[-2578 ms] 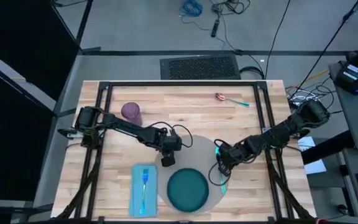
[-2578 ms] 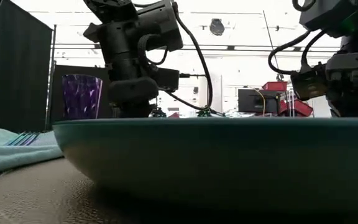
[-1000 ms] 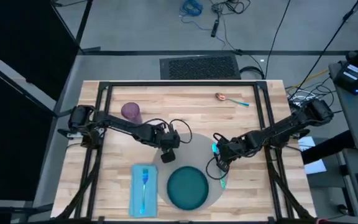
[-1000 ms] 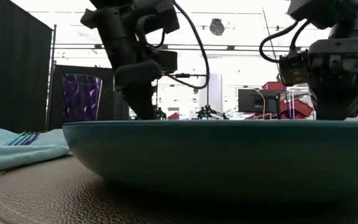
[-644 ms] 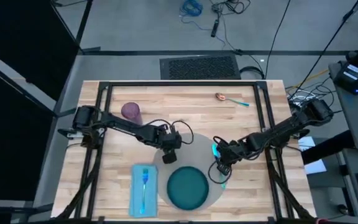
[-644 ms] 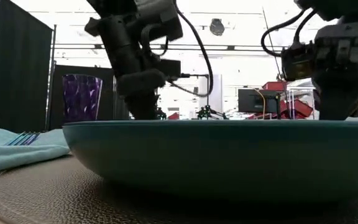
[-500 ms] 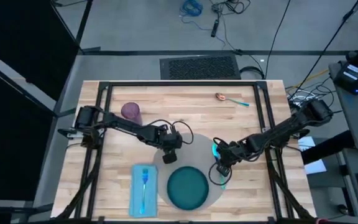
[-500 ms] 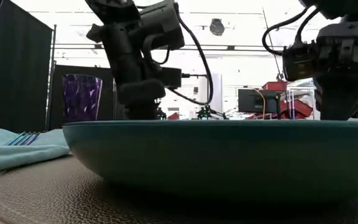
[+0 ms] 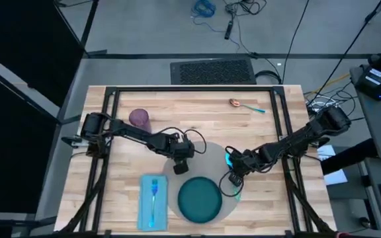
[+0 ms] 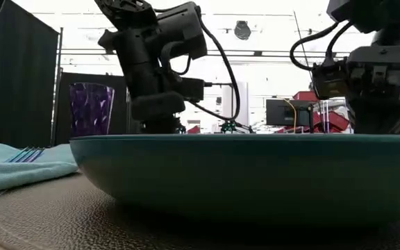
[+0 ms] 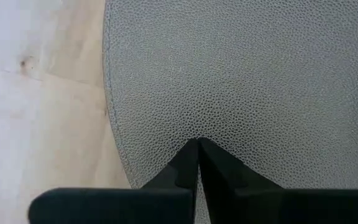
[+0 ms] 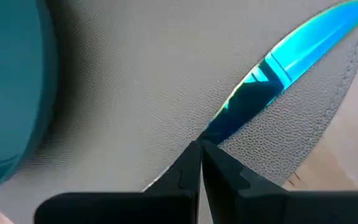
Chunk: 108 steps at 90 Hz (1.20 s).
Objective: Set table place
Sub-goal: Adjust the gray mat
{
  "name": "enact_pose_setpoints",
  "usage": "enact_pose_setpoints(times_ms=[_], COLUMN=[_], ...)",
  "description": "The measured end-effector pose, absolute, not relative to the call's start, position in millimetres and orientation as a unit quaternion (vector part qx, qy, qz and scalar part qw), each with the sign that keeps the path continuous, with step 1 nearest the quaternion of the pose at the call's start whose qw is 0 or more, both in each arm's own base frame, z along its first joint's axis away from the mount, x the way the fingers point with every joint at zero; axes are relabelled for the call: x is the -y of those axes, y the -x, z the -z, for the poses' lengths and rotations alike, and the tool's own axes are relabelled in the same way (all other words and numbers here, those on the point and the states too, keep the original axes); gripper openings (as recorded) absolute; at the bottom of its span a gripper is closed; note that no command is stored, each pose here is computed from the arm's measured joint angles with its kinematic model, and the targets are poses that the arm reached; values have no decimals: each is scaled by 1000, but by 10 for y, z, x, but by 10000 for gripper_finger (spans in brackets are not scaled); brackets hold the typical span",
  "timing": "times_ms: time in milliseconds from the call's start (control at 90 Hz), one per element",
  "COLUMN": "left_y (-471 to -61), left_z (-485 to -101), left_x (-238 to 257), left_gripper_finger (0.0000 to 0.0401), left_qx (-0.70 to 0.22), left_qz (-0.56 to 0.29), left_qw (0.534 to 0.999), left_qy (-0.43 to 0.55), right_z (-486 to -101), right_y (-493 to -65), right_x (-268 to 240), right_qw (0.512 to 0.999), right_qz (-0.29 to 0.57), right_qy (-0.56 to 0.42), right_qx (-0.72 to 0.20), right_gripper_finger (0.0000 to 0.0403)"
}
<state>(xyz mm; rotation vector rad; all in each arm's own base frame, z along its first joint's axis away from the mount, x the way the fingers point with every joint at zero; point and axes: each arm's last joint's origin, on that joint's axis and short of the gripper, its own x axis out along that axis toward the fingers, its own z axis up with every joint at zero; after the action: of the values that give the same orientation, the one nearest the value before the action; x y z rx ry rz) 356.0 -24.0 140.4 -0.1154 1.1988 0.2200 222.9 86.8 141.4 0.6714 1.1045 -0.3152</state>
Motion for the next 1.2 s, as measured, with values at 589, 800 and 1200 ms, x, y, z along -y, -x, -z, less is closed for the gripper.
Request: enact_pose_setpoints(times_ms=[589,800,1200], left_y=[-3560,-3560,-3558], left_z=[-1401,-1400,-1400], left_x=[240,240,242], left_gripper_finger=[0,0,0], left_qx=[-563,-563,-564], left_qz=[-103,-103,-103], left_qw=[818,818,818], left_qy=[54,54,54], right_z=[-1346,-1392,-1608], right_y=[-2237,-2226,-2142], right_x=[-948,-985,-1265], right_qw=[771,786,805], right_qz=[164,167,151], right_qy=[-343,-339,-358], right_qx=[-511,-489,-448], right_gripper_finger=[0,0,0])
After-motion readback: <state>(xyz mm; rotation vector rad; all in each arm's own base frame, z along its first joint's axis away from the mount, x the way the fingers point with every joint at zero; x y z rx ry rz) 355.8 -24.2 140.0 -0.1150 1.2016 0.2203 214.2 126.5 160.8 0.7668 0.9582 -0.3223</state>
